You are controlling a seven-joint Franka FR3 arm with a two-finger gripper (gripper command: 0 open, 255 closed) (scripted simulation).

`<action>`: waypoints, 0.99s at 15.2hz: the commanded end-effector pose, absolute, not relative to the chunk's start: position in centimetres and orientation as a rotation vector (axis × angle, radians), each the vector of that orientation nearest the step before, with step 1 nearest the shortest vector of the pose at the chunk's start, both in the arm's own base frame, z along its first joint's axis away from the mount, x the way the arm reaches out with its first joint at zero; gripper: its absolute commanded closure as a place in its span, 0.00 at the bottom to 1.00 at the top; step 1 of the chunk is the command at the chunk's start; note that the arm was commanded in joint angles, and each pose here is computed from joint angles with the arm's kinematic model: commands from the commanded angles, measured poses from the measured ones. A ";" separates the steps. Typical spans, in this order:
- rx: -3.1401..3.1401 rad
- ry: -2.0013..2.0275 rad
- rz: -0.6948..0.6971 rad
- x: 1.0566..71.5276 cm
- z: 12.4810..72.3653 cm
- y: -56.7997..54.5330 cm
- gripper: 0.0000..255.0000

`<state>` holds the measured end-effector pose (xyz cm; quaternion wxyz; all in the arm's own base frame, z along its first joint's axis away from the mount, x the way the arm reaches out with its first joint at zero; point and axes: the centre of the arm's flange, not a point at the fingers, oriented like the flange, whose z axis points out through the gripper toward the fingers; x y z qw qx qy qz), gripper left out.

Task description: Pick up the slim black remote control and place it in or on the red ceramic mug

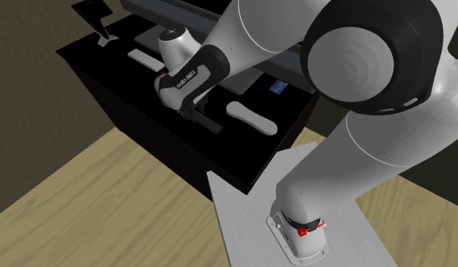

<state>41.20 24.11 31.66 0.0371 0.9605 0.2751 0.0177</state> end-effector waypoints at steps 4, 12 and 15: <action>2.949 0.839 0.048 41.3 31.6 23.8 1.00; 2.949 0.838 0.048 41.2 35.2 24.0 1.00; 2.949 0.838 0.048 41.2 36.7 24.0 1.00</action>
